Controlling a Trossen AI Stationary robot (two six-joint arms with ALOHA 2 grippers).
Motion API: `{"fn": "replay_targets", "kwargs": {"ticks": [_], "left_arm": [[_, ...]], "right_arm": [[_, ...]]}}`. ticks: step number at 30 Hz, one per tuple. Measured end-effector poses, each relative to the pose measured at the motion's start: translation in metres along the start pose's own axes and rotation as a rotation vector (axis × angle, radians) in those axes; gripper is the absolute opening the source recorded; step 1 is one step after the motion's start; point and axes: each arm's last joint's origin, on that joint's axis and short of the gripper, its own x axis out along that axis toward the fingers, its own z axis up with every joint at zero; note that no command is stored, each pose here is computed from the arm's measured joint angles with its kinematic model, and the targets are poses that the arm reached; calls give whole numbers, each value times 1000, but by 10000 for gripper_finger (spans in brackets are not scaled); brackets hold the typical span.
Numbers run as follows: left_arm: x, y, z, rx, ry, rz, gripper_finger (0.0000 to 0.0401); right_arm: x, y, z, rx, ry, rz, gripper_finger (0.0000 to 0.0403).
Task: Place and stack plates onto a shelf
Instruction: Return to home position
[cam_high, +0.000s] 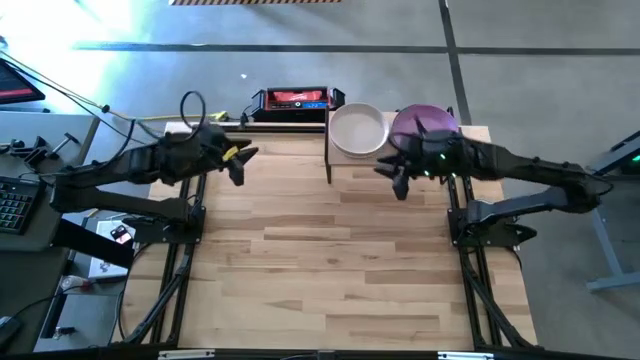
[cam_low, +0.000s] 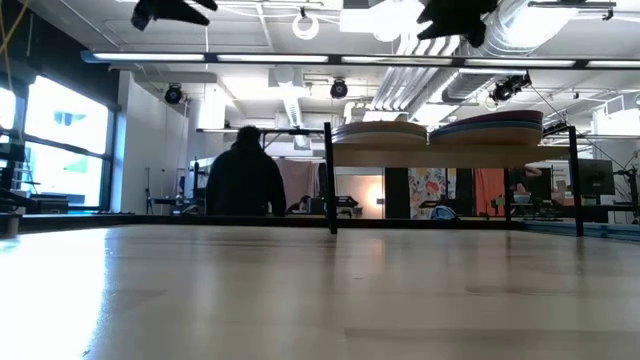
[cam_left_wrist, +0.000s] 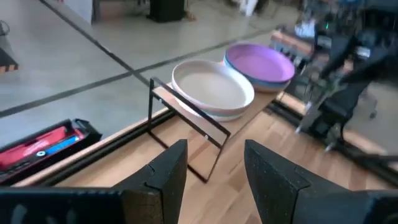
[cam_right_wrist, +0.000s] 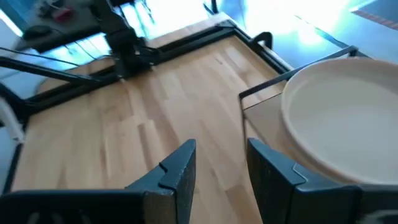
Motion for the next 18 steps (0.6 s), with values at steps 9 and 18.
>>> {"fn": "replay_targets", "kwargs": {"ticks": [9,18], "left_arm": [[-6,5,-66,48,-132,-219,147],[-5,21,-124,98,-81,-280,147]], "right_arm": [[3,-13,-74,-25,-36,44,123],[32,-22,-130,31,-191,181,123]]}}
